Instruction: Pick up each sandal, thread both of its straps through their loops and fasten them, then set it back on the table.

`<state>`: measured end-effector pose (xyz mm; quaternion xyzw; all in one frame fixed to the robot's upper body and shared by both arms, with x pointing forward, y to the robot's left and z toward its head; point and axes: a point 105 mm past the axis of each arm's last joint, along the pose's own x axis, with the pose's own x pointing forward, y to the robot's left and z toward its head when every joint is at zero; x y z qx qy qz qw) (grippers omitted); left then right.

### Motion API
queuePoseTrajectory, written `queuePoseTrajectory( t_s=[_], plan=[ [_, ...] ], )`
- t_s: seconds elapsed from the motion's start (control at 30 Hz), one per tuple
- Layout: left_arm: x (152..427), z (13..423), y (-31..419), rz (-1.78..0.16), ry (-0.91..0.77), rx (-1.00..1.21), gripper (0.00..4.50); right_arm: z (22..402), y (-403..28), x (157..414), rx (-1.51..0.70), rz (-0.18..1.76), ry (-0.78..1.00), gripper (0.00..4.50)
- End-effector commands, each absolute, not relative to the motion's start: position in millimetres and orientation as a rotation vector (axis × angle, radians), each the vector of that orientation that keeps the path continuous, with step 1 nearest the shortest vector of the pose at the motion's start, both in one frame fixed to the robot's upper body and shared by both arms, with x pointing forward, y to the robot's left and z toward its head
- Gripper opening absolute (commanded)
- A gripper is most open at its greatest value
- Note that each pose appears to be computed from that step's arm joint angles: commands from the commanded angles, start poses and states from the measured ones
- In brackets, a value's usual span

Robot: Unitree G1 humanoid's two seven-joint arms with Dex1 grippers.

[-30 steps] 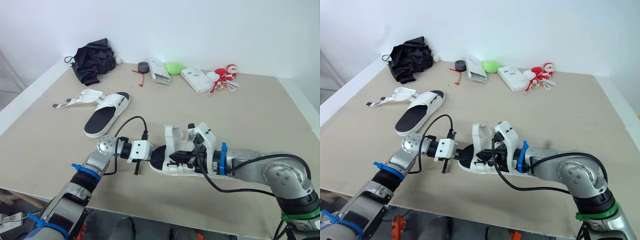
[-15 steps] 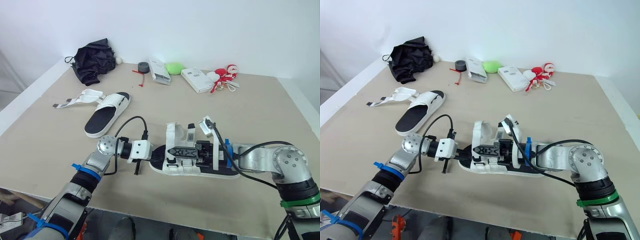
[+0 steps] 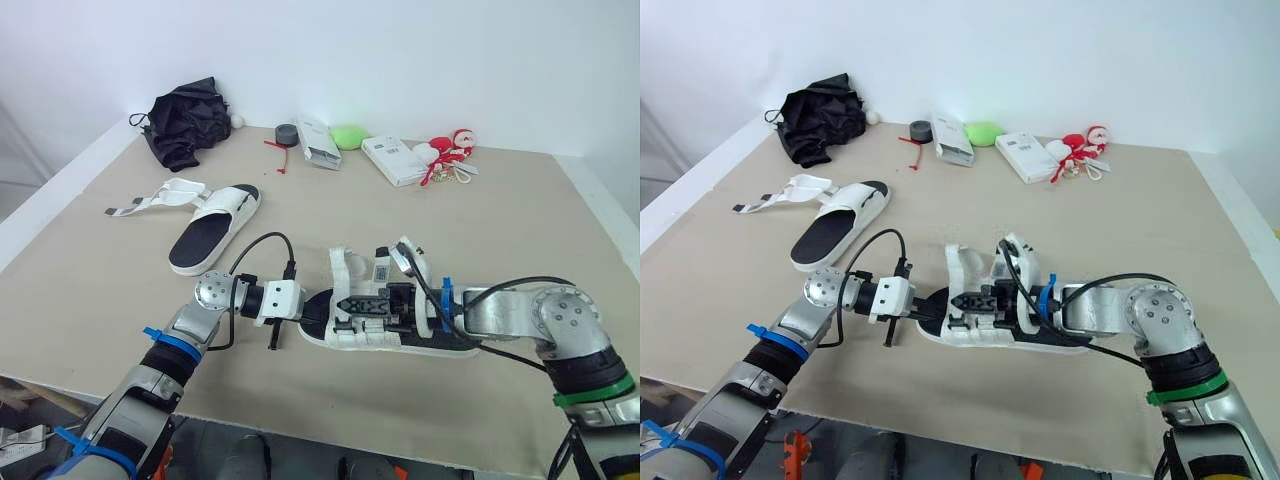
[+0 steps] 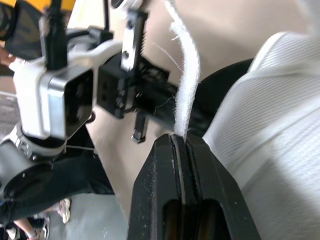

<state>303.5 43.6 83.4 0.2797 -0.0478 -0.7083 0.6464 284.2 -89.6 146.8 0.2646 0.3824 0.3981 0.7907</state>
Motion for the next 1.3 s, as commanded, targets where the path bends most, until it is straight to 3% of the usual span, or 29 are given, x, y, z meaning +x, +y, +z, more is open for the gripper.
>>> queuePoseTrajectory(
  t_s=[0.03, 0.33, 0.87, 1.3],
  plan=[
    [276.4, 19.0, 52.7, -1.719, 0.195, 0.642, 0.0, 148.2, -94.3, 281.6, 0.599, 0.863, 0.826, 0.03],
    [274.1, 17.3, 53.5, -1.719, 0.204, 0.635, 0.0, 138.6, -94.8, 266.2, 0.605, 0.891, 0.857, 0.03],
    [269.5, 13.9, 53.5, -1.723, 0.214, 0.624, 0.0, 162.0, -89.5, 282.7, 0.636, 0.927, 0.786, 0.03],
    [271.0, 14.7, 53.2, -1.717, 0.212, 0.627, 0.0, 140.2, -95.7, 272.2, 0.634, 0.883, 0.857, 0.03]
  ],
)
